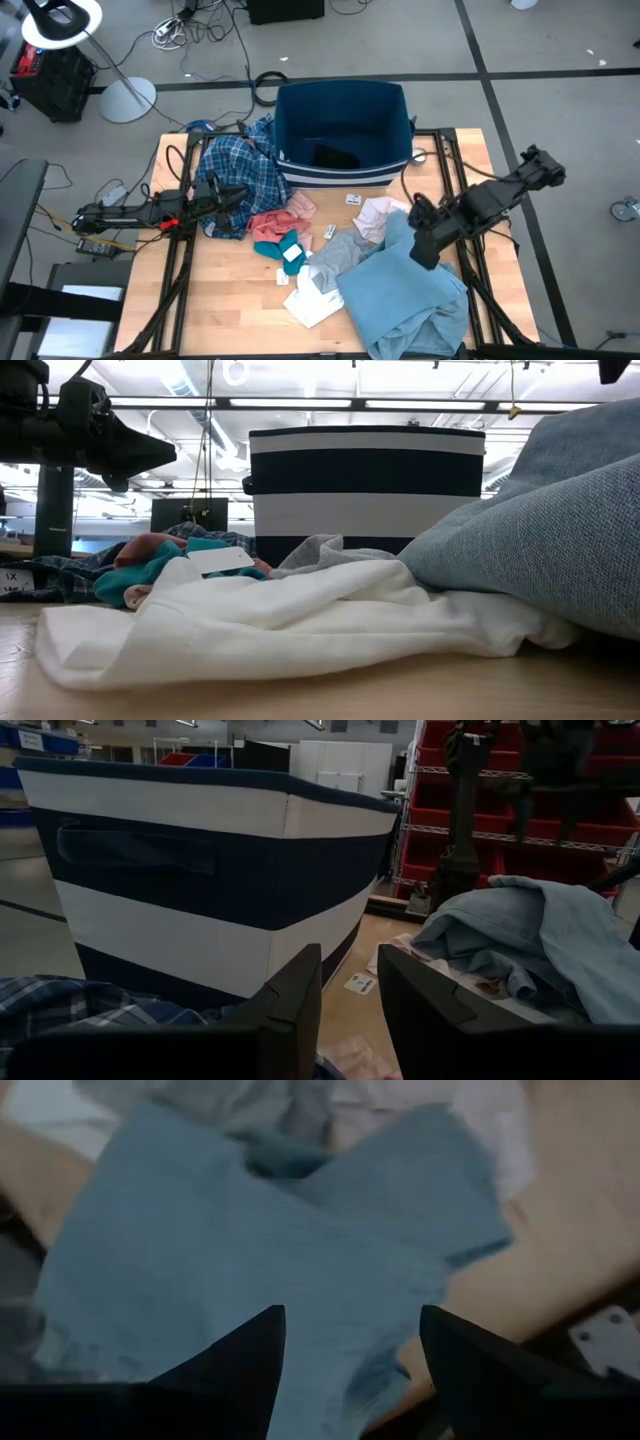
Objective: Sort clothes
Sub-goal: Put the blue pants into the blue bin
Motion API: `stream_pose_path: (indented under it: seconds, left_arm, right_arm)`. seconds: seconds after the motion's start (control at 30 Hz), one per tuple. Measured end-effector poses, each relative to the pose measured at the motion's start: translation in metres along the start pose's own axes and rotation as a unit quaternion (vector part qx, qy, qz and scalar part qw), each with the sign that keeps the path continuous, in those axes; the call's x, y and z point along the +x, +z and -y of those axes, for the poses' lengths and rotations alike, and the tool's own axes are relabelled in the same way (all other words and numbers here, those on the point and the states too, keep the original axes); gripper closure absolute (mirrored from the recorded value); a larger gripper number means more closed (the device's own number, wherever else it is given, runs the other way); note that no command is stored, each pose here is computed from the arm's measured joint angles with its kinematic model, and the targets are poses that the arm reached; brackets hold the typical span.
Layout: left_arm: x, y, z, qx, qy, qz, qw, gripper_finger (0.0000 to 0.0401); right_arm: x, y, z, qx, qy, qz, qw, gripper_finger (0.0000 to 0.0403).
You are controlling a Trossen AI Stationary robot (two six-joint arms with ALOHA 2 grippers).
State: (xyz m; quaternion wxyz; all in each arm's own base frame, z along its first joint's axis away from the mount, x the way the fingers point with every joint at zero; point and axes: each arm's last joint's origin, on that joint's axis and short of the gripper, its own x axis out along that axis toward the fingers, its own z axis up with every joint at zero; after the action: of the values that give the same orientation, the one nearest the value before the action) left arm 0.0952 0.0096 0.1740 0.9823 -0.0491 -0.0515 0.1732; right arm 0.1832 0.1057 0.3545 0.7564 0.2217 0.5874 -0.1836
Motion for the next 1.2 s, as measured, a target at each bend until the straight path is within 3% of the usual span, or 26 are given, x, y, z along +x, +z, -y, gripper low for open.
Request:
stream_pose_path:
  seconds: [0.17, 0.47, 0.73, 0.97, 1.1, 1.2]
  left_arm:
    - [0.000, 0.000, 0.000, 0.000, 0.000, 0.000, 1.000, 0.0293]
    - [0.000, 0.000, 0.000, 0.000, 0.000, 0.000, 1.000, 0.0293]
    - [0.000, 0.000, 0.000, 0.000, 0.000, 0.000, 1.000, 0.0293]
    - [0.000, 0.000, 0.000, 0.000, 0.000, 0.000, 1.000, 0.0293]
    - [0.000, 0.000, 0.000, 0.000, 0.000, 0.000, 1.000, 0.0293]
    - [0.000, 0.000, 0.000, 0.000, 0.000, 0.000, 1.000, 0.0293]
  right_arm:
    - [0.007, 0.002, -0.014, -0.020, 0.025, 0.008, 0.999, 0.0139]
    - [0.023, 0.004, -0.023, -0.064, -0.013, -0.005, 0.998, 0.0057]
    - [0.067, 0.003, -0.031, -0.044, -0.073, -0.026, 0.996, 0.0037]
    - [0.133, -0.008, -0.026, -0.027, -0.081, -0.031, 0.996, 0.0066]
    - [0.168, -0.019, -0.018, 0.016, -0.049, -0.033, 0.998, 0.0124]
    - [0.183, -0.024, -0.012, 0.055, -0.035, -0.034, 0.997, 0.0190]
